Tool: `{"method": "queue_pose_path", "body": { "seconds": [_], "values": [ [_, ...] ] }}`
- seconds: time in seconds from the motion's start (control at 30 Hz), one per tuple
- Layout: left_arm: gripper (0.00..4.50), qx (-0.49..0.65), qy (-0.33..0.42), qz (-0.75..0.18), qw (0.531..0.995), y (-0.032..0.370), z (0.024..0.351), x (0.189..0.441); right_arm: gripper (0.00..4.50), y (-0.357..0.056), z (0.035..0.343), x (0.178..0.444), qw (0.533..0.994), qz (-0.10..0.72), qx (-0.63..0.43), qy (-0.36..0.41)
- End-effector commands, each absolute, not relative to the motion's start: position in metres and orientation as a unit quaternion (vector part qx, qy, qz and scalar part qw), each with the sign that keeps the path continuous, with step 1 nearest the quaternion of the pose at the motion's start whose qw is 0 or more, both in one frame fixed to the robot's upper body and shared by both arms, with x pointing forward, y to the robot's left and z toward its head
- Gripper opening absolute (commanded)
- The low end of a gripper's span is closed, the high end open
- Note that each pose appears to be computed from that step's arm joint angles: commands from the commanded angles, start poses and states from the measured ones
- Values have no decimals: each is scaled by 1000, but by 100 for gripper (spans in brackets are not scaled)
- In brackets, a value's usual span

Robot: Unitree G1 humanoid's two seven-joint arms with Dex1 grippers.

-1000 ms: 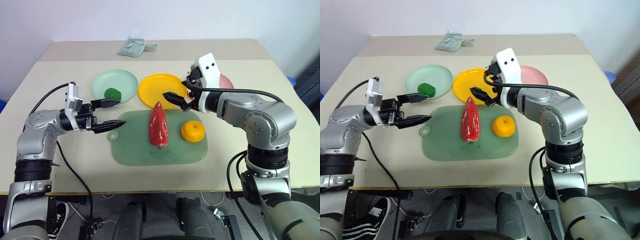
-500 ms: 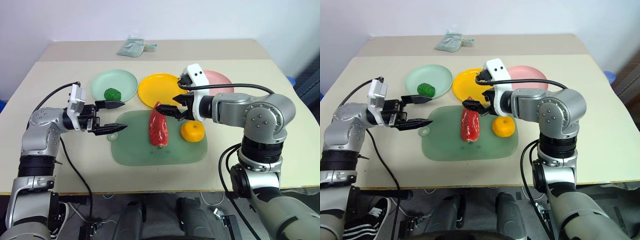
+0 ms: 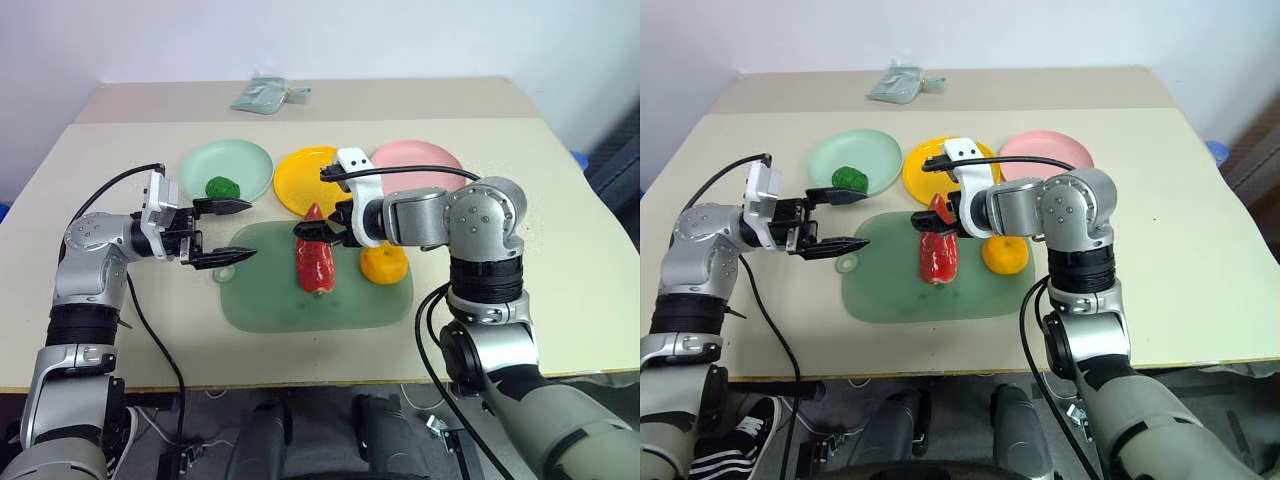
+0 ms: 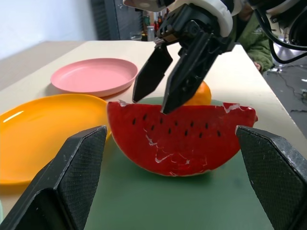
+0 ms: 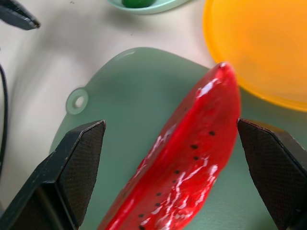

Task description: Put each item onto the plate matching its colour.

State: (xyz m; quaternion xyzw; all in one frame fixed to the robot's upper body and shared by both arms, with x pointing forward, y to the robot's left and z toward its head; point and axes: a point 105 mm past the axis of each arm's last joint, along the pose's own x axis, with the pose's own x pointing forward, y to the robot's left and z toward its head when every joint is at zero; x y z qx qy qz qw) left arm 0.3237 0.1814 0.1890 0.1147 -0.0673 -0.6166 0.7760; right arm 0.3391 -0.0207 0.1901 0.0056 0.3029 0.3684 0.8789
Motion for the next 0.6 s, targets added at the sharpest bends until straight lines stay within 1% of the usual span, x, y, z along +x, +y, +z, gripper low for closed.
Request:
{"method": "queue_pose_path", "body": {
  "seconds": [0.03, 0.2, 0.33, 0.43, 0.6],
  "values": [
    [440, 103, -109, -609, 779, 179, 210, 325, 450, -13, 196, 333, 873, 386, -15, 297],
    [440, 106, -103, -607, 781, 180, 206, 325, 450, -6, 190, 328, 859, 405, -25, 311],
    [440, 98, -85, -627, 768, 184, 205, 317, 450, -8, 186, 326, 857, 404, -34, 316],
    [440, 91, -68, -642, 758, 186, 203, 310, 450, 0, 186, 323, 852, 415, -43, 316],
    [440, 98, -60, -640, 760, 186, 200, 308, 450, 2, 185, 323, 853, 413, -75, 311]
  ]
}}
